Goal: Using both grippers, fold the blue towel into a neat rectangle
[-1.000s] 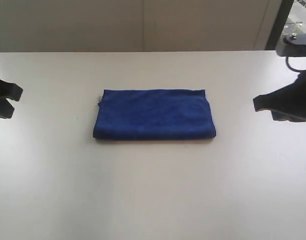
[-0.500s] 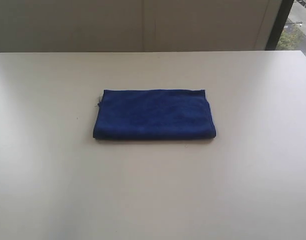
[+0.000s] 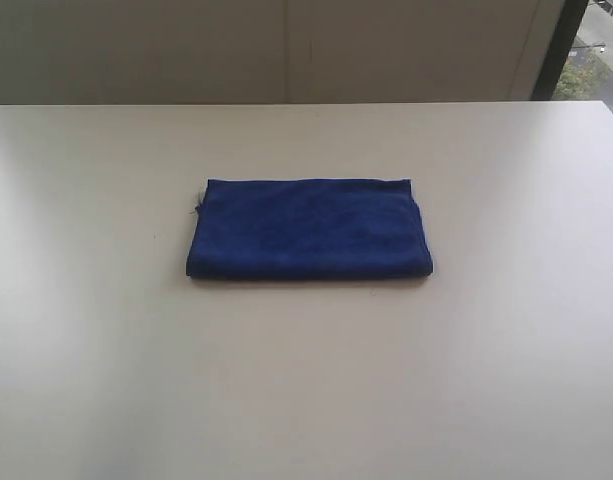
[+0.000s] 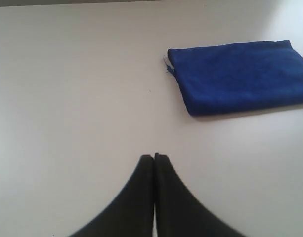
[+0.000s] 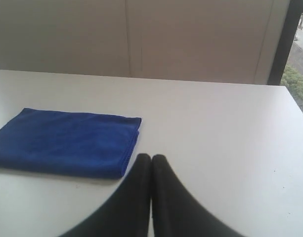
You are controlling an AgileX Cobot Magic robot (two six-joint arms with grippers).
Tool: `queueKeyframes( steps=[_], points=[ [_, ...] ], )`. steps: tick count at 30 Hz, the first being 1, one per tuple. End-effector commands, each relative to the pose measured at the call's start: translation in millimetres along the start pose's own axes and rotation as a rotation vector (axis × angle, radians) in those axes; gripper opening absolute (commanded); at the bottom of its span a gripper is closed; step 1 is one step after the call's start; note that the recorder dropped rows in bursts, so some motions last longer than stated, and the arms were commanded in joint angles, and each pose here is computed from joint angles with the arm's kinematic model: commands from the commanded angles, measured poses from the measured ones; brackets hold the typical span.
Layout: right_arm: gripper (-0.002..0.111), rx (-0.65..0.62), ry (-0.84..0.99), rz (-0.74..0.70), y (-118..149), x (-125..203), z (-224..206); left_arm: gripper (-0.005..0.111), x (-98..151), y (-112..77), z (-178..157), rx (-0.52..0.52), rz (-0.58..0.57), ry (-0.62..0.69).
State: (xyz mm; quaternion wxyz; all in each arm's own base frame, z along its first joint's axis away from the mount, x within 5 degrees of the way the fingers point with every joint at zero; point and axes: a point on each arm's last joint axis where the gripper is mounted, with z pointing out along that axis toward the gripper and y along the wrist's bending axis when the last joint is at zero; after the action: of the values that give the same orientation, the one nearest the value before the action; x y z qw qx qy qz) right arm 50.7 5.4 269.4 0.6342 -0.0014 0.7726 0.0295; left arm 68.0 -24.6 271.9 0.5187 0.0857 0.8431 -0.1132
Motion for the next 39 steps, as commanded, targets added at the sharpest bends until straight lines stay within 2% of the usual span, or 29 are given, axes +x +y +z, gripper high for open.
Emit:
queueKeyframes(
  steps=[1,7,15,25,35,39],
  points=[
    [0.000,0.005,-0.002,-0.010,0,1,0,0.000,2,-0.7,0,0.008,-0.012,0.007],
    [0.000,0.005,0.002,-0.008,-1,4,1,0.000,2,-0.7,0,0.008,-0.012,0.007],
    [0.000,0.010,0.012,-0.013,-2,43,3,0.000,2,-0.7,0,0.008,-0.012,0.007],
    [0.000,0.018,0.036,-0.023,-4,57,8,0.000,3,-0.8,0,0.010,-0.012,0.011],
    [0.000,0.132,0.056,-0.050,-11,68,12,0.000,3,-0.8,0,0.010,-0.012,0.011],
    [0.000,0.155,0.074,0.013,-14,80,16,0.000,3,-0.8,0,0.010,-0.012,0.011]
  ],
)
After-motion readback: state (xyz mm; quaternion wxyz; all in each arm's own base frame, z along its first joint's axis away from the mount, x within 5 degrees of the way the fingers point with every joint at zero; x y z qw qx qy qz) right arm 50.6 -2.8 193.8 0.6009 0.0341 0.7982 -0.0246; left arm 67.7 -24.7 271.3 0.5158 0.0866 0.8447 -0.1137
